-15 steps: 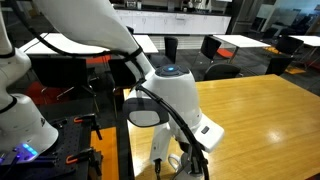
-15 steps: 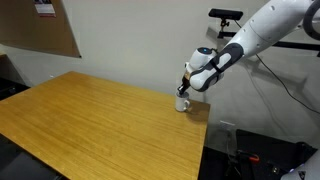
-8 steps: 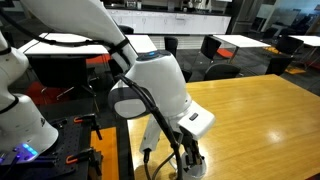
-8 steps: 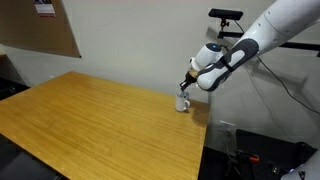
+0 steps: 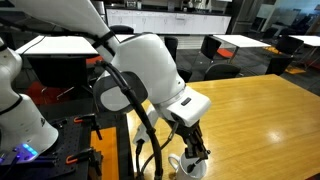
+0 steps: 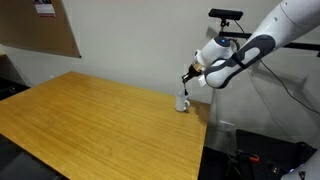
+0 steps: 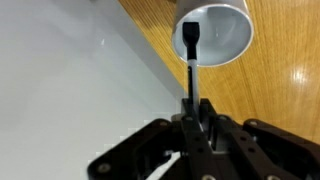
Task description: Take the marker out of the cup and put it on the table
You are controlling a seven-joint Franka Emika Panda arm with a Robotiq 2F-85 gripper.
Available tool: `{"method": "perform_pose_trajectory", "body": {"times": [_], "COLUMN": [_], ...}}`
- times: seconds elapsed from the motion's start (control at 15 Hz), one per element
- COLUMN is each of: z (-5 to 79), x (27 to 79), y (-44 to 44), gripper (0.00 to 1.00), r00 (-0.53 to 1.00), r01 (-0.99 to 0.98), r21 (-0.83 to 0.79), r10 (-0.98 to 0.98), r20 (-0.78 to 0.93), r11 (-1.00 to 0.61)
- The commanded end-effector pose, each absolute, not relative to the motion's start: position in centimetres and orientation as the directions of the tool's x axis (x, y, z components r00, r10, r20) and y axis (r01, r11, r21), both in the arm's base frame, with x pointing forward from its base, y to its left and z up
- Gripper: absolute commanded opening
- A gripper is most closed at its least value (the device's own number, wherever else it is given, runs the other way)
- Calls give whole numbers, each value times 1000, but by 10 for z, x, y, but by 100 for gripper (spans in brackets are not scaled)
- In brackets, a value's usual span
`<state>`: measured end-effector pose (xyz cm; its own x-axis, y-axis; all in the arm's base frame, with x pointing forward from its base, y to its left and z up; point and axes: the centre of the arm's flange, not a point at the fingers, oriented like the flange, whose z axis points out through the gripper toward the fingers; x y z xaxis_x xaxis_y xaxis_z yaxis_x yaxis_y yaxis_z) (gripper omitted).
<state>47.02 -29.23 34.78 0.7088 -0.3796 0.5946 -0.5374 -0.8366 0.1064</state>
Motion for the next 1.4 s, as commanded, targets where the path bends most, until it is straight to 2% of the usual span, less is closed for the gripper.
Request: {"method": "perform_pose_trajectory", "body": {"times": [0.0, 0.73, 1.33], "z": [372, 396, 387], "x": [455, 460, 472], "y": [-262, -203, -140], "gripper": [3, 3, 3], "r00": [670, 699, 830], "r01": [-538, -400, -243], "r21": [67, -6, -1], "r10": [-378, -310, -209], "r20": [638, 644, 518], "r11": [-841, -916, -970]}}
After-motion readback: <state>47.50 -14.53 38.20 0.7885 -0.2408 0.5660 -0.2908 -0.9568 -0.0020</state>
